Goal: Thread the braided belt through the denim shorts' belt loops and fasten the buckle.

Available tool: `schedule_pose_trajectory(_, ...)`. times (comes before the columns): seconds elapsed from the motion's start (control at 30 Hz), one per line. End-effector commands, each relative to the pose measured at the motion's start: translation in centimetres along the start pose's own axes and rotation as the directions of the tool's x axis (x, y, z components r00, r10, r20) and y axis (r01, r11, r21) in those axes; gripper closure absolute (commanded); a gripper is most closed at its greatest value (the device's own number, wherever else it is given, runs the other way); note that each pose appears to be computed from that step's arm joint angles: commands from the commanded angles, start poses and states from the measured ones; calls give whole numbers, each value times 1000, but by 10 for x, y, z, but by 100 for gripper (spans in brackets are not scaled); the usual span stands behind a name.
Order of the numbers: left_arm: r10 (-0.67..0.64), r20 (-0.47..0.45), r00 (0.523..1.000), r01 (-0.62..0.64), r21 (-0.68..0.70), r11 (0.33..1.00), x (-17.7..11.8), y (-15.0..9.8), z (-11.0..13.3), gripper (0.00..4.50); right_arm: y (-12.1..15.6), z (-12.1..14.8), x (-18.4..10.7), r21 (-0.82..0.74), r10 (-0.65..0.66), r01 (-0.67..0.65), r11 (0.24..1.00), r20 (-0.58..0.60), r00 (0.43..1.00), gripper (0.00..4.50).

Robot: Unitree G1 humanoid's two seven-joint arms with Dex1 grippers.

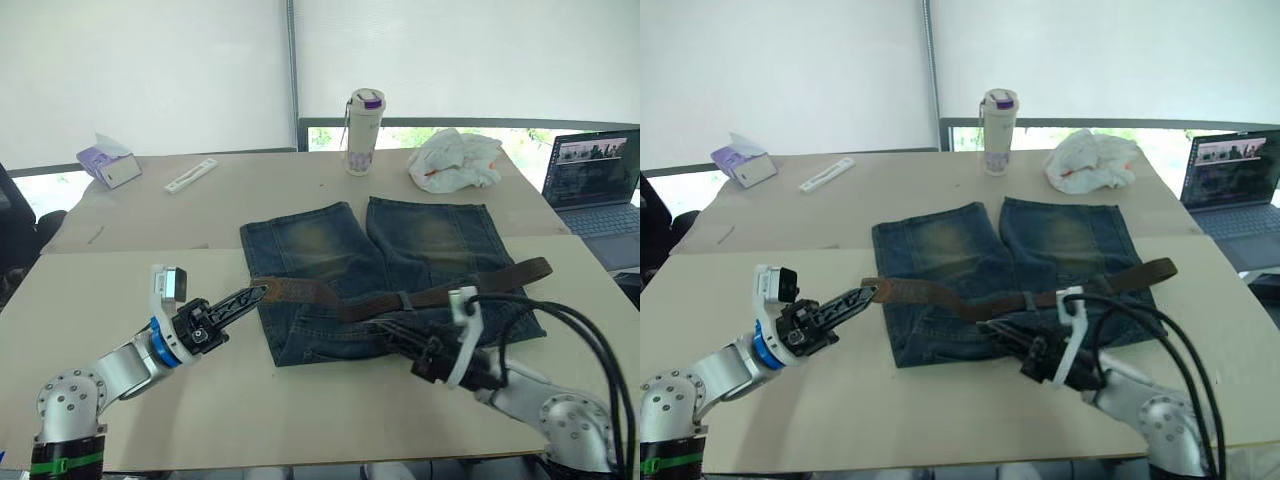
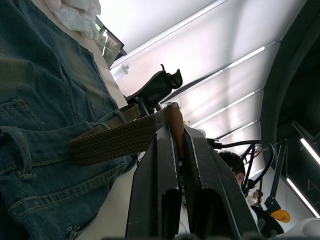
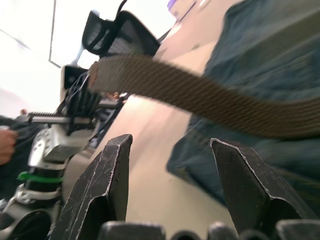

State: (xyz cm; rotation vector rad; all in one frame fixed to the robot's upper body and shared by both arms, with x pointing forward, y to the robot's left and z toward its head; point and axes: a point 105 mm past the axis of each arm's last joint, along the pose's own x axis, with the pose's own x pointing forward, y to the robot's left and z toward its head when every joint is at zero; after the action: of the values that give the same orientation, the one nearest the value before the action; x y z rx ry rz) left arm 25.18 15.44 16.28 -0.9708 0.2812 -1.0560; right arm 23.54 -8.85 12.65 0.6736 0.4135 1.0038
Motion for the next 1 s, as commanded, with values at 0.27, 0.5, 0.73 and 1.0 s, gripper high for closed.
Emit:
schedule_pose_trajectory(0.27, -37, 2, 999, 37, 11, 999, 9, -4, -2, 450, 10, 44, 25, 187, 63, -126, 974, 313, 948, 168)
schedule_pose_trajectory(0.5, -32, 1, 999, 32, 12, 999, 11, 0, -3, 450, 24, 45, 24, 175, 120, -183, 967, 316, 941, 420)
schedule_pose_trajectory(0.73, -32, -13, 999, 32, 15, 999, 14, 3, -6, 450, 22, 45, 25, 178, 106, -167, 970, 310, 945, 448)
schedule_pose_trajectory(1.0, 12, -17, 1000, -11, 56, 998, 13, 12, -4, 413, 14, 46, 25, 161, 66, -120, 980, 306, 950, 450)
